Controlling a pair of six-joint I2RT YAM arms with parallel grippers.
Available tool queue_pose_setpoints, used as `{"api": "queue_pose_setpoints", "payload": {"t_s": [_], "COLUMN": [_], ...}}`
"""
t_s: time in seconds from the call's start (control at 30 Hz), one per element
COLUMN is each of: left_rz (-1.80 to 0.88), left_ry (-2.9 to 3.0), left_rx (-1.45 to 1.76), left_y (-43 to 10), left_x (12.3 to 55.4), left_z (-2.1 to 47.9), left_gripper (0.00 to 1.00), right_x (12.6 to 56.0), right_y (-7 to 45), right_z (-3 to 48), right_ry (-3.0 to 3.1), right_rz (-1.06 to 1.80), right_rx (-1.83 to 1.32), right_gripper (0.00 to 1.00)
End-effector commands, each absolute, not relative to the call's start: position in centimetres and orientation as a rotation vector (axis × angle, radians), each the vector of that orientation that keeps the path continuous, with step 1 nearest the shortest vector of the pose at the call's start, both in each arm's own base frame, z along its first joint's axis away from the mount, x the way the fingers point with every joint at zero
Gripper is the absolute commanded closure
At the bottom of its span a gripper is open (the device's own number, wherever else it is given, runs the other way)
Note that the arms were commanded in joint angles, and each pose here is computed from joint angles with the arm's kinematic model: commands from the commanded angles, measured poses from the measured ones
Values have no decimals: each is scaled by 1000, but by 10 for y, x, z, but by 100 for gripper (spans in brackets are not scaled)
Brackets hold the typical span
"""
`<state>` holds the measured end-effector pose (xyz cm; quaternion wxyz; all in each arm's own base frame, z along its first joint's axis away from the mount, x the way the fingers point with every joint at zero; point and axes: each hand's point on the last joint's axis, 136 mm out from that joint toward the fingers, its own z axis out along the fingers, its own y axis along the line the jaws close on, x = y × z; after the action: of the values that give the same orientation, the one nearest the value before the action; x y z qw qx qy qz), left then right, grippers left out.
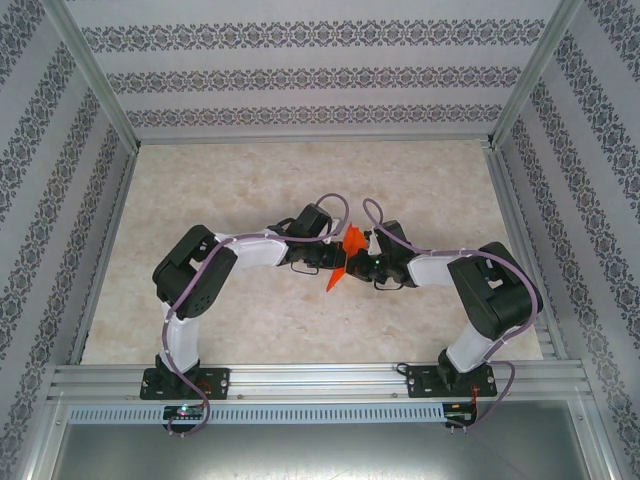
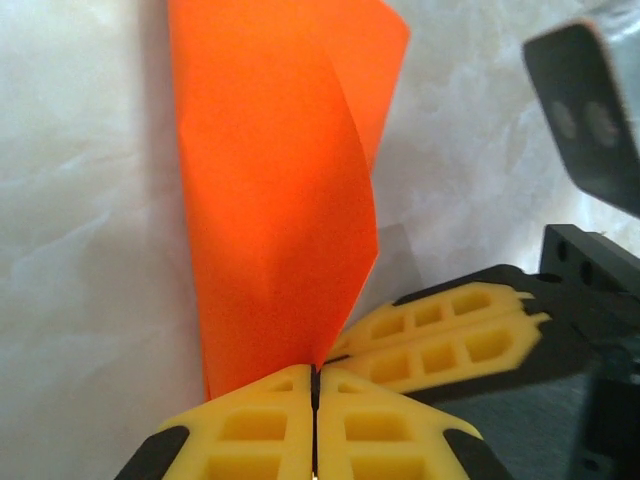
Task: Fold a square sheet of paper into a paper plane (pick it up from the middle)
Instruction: Fold the wing for the fifth time at the center of the table.
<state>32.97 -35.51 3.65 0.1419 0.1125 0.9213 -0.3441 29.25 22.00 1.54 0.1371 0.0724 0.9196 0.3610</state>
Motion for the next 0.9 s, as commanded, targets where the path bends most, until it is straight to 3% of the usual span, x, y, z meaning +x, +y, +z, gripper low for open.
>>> {"api": "queue_pose_setpoints", "payload": {"t_s": [0.0, 0.87], "left_rz": [-1014, -1060], "left_ry": [2674, 2662], "left_rx": [281, 233], "left_y": [-353, -345], "left_x": [331, 340], "left_z": [20, 19], "left_gripper": [91, 91], "right_x": [295, 312], "right_y": [206, 201], "right_z": [6, 27], "right_ry": [2657, 2579], "right_rz": [966, 1085], "right_rx": [261, 366], "right_gripper": [96, 89]}}
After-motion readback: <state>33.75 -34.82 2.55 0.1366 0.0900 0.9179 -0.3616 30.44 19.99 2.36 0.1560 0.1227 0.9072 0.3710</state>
